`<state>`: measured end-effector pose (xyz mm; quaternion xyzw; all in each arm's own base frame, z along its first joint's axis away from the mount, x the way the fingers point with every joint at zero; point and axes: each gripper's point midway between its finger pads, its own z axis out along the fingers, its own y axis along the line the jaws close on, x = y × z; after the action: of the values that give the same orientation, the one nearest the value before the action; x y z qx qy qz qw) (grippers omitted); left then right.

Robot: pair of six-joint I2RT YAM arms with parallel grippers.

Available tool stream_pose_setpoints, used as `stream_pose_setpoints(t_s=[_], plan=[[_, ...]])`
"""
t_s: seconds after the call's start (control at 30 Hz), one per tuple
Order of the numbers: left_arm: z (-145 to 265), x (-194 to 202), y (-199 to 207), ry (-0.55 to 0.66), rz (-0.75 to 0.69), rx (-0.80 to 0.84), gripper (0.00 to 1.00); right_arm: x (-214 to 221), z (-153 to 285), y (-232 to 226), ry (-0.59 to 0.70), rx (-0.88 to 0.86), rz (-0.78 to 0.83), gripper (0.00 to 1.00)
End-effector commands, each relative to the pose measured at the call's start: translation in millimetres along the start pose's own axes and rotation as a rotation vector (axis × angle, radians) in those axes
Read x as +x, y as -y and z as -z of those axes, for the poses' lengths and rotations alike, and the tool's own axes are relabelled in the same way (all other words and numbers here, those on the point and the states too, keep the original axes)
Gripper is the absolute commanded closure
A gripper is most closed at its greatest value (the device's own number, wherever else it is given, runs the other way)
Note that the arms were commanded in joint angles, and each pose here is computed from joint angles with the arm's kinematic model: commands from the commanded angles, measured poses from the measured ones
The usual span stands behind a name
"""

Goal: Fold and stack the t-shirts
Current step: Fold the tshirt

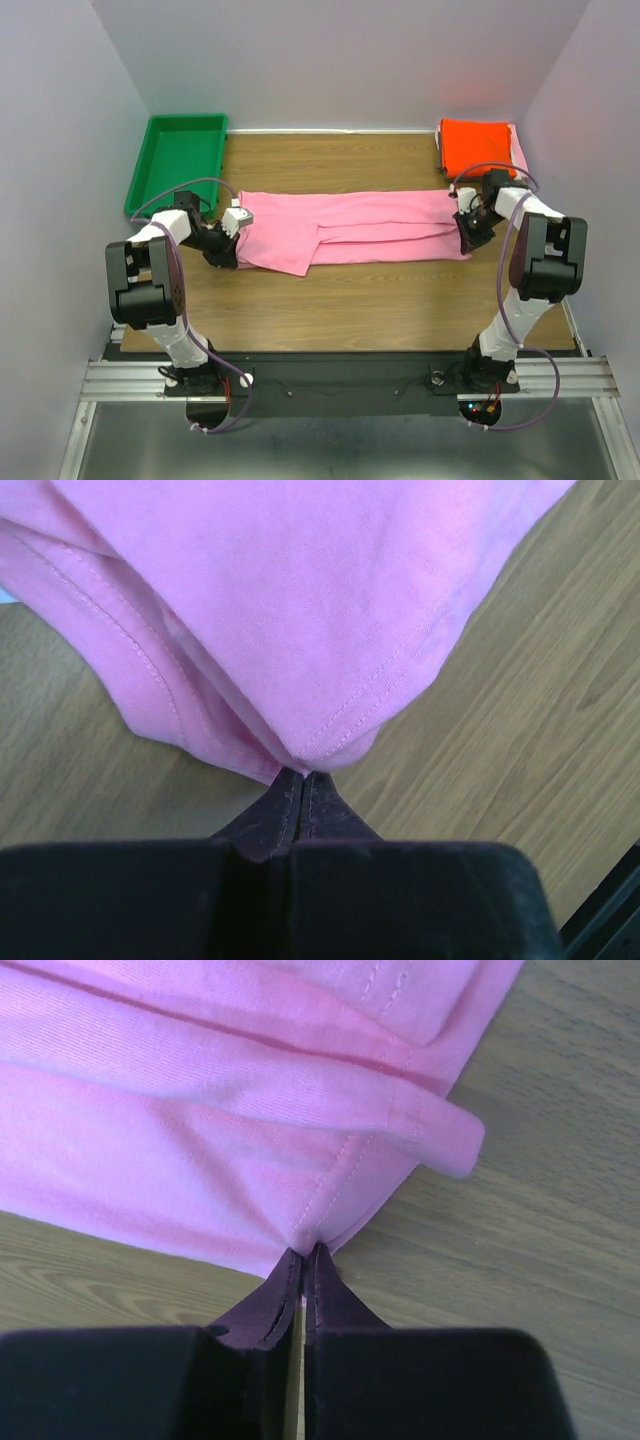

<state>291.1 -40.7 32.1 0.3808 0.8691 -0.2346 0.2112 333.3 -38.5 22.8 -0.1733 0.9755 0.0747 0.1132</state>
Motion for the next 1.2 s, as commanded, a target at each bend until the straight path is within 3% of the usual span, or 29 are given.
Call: stream_pose_setpoints(t_s=[0.0, 0.27, 0.33, 0.37, 0.43, 0.53, 0.63, 0.87, 0.97, 1.07, 1.17], plan=[[16, 19, 18, -0.082, -0.049, 0.002, 1.0, 25, 2, 4, -0.057, 0.05, 0.036, 1.0], [25, 42, 44, -0.137, -0.095, 0.021, 1.0, 48, 20, 3, -0.084, 0.111, 0.117, 0.98], [28, 42, 47, -0.127, -0.091, 0.009, 1.0, 42, 28, 4, -0.064, 0.123, 0.117, 0.81], [31, 39, 48, -0.11, -0.097, -0.005, 0.88, 29, 42, 1, -0.018, 0.114, 0.118, 0.69], [35, 33, 49, -0.076, -0.107, -0.013, 0.75, 12, 60, -8, 0.052, 0.078, 0.103, 0.62], [47, 16, 57, 0.003, -0.127, 0.005, 0.62, -23, 94, -50, 0.231, -0.1, 0.087, 0.53], [53, 3, 64, 0.051, -0.151, 0.049, 0.57, -40, 115, -95, 0.337, -0.287, 0.055, 0.46], [48, 8, 77, 0.043, -0.098, 0.153, 0.48, -59, 99, -203, 0.365, -0.631, 0.056, 0.45], [44, 10, 79, 0.043, -0.081, 0.164, 0.48, -71, 85, -237, 0.381, -0.692, 0.065, 0.47], [45, 5, 78, 0.057, -0.083, 0.163, 0.48, -73, 75, -290, 0.346, -0.761, 0.064, 0.47], [49, -4, 77, 0.086, -0.107, 0.148, 0.48, -73, 62, -358, 0.357, -0.812, 0.16, 0.47]])
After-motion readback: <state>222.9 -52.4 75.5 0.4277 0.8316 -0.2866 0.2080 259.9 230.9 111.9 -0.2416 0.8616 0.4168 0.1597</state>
